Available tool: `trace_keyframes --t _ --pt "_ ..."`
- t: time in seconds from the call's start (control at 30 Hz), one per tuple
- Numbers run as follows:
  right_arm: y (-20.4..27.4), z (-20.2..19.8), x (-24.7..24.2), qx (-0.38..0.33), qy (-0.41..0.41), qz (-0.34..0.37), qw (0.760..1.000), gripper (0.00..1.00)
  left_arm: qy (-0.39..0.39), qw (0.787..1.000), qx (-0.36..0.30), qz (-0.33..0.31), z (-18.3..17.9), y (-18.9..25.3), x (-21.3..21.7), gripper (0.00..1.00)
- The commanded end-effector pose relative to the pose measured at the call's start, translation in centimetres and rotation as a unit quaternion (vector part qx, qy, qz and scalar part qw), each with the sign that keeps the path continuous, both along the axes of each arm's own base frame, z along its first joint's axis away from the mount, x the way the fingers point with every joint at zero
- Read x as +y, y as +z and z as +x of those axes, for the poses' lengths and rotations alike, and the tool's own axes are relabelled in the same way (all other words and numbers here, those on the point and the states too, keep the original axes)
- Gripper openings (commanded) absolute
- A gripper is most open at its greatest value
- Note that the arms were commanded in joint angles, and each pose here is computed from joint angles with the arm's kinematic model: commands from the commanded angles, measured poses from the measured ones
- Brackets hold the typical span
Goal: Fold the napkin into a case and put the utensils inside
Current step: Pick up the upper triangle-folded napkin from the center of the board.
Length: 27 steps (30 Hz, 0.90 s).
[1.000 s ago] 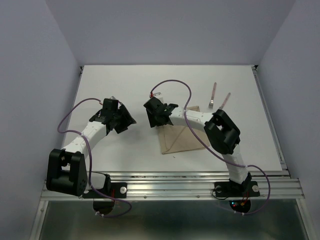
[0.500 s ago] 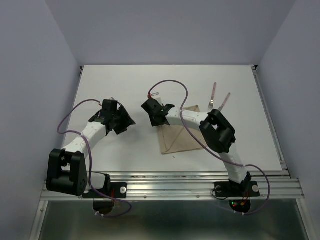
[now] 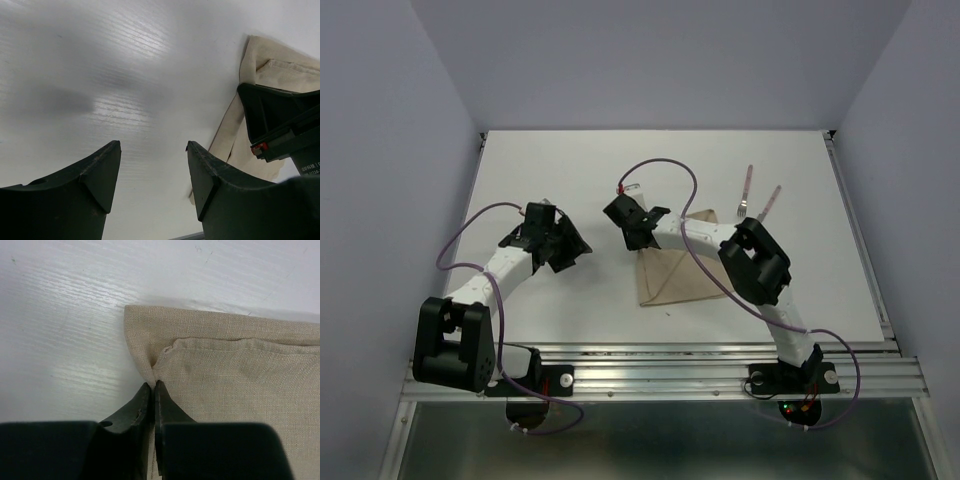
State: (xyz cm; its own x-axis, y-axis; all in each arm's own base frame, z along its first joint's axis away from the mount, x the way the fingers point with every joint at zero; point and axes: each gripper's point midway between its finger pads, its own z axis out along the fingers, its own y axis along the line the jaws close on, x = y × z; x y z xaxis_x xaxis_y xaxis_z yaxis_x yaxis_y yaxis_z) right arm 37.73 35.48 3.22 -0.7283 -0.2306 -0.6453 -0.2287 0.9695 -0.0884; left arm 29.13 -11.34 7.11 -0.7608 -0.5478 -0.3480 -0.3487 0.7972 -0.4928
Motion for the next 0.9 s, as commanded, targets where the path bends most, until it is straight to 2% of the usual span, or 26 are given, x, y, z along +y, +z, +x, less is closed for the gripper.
trace_keyframes --t 0.0,0.07,0.13,0.27,0.33,0.63,0.77,0.87 --pt "0.5 1.1 0.7 -0.014 -0.011 0.020 1.000 0.05 -0.009 1.000 -0.012 -0.002 0.0 0.1 0.0 0.66" --pt "0.5 1.2 0.5 -0.009 -0.015 0.028 0.999 0.01 -0.018 1.000 -0.013 -0.014 -0.1 0.0 -0.5 0.66" --pt "0.9 2.1 -0.1 -0.007 -0.027 0.049 0.998 0.01 -0.032 0.999 -0.024 -0.031 -0.3 0.0 -1.2 0.68" --pt "1.4 2.6 0.1 0.007 -0.021 0.098 0.995 0.01 -0.094 0.991 -0.048 -0.085 -1.4 0.6 -4.6 0.94" --pt "2.1 2.8 0.4 0.009 -0.021 0.118 0.993 0.01 -0.131 0.985 -0.061 -0.098 -1.8 0.9 -6.7 0.99" --pt "4.5 2.9 1.5 0.019 -0.011 0.178 0.984 0.01 -0.224 0.966 -0.051 -0.120 -2.5 -0.9 -12.4 0.95" --pt "4.8 2.8 1.6 0.019 -0.010 0.183 0.983 0.01 -0.237 0.963 -0.042 -0.123 -2.4 -1.9 -13.5 0.94" --pt "5.0 2.7 1.6 0.017 -0.009 0.186 0.982 0.01 -0.242 0.961 -0.036 -0.131 -2.4 -2.2 -14.5 0.89"
